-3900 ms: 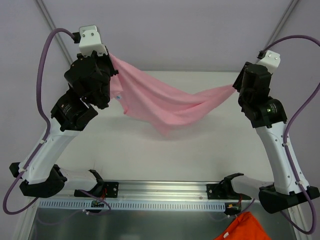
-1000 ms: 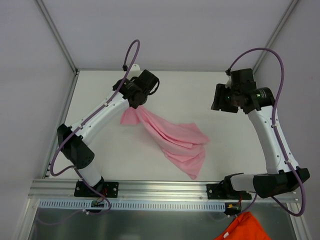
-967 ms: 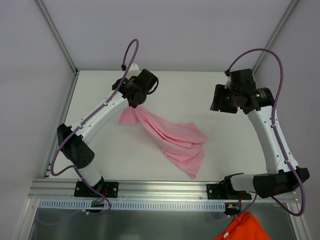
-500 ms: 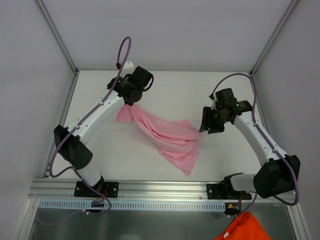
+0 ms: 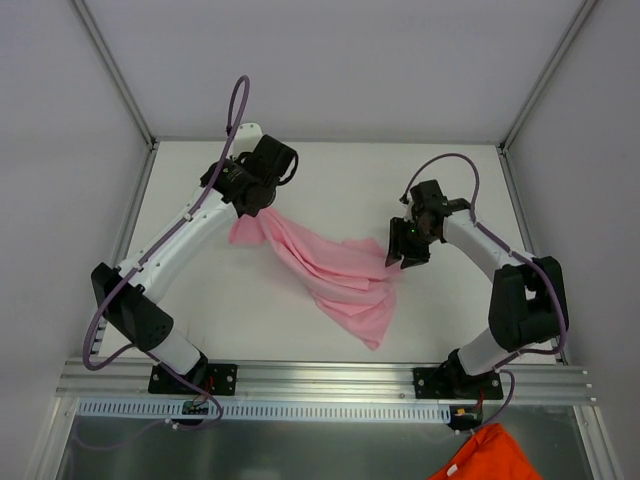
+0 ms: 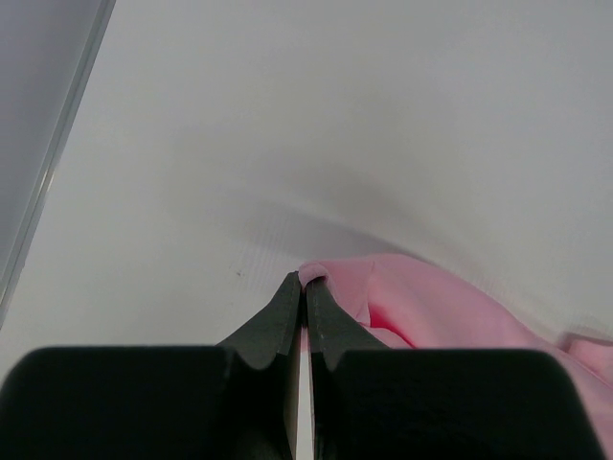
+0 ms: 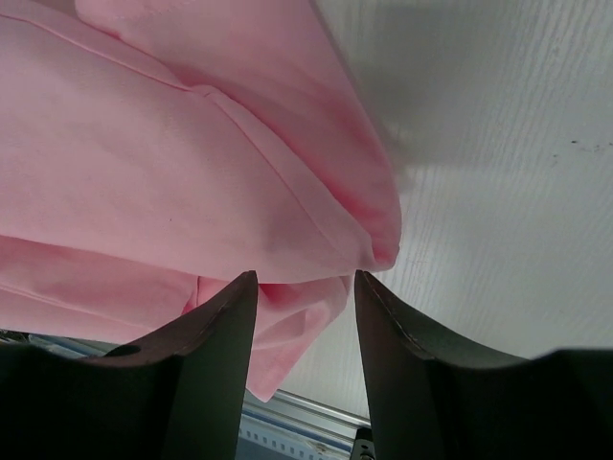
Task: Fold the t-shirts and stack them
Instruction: Flatten out the tshirt
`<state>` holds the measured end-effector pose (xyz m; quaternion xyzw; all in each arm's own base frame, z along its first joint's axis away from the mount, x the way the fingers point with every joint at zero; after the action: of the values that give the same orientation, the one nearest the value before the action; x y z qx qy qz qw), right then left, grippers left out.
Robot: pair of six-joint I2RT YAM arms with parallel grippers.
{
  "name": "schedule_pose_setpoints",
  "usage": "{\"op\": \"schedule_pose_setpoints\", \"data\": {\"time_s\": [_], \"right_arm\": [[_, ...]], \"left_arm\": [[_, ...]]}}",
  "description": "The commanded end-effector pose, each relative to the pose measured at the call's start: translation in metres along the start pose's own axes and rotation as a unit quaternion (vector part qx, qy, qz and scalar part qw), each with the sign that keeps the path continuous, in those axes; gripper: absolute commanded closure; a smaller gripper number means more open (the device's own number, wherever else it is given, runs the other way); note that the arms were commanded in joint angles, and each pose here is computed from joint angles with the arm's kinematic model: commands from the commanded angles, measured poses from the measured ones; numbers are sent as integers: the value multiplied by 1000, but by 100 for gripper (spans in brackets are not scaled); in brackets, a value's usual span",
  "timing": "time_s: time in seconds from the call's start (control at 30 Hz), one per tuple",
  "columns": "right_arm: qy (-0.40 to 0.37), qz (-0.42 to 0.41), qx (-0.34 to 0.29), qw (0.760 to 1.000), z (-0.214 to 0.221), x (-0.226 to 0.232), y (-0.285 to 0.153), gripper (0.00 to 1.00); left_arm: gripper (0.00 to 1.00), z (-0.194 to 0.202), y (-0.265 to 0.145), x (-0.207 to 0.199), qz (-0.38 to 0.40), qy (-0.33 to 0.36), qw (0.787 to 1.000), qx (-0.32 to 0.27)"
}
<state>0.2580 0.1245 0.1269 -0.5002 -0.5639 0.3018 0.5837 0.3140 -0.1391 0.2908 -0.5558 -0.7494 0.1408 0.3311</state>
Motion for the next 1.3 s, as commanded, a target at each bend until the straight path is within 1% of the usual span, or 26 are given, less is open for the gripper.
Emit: {"op": "schedule_pose_setpoints", "data": {"time_s": [0.0, 0.47, 0.53, 0.6, 0.73, 0.87, 1.0, 1.13, 1.27], "right_arm": [[-11, -16, -9, 1000, -9, 10, 6, 51], [-32, 2, -2, 999, -12, 16, 25, 51], [-51, 6, -7, 999, -14, 15, 25, 51], [-60, 14, -19, 998, -17, 14, 23, 51], [-74, 43, -64, 994, -33, 13, 14, 51], [-80, 52, -89, 991, -47, 19, 8, 50], [-87, 55, -81, 991, -54, 22, 11, 50], [-89, 38, -51, 994, -50, 26, 20, 49], [-82, 31, -41, 995, -46, 25, 26, 49]], "left_arm": [[100, -8, -13, 15, 2, -9, 1000, -24], [100, -3, -20, 23, 11, 1, 1000, -30], [100, -3, -20, 22, 14, 3, 999, -31], [100, -2, -19, 21, 17, 4, 999, -29], [100, -2, -18, 19, 21, 9, 999, -29], [100, -2, -17, 18, 22, 12, 999, -30], [100, -5, -18, 19, 24, 14, 999, -34], [100, -6, -19, 21, 21, 19, 999, -39], [100, -7, -21, 24, 19, 23, 999, -44]]}}
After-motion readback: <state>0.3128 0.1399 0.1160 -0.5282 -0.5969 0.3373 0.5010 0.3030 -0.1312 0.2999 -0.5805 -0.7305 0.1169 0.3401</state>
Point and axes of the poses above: each gripper's point midway between its finger pads, its own y axis out along the fingers, its own x axis along the line the jaws close on, z = x × y, the point moved 5 cm from there along -y, back along the fingers, and after that the axes turned 15 degrees about y, right-handed, at the moved point
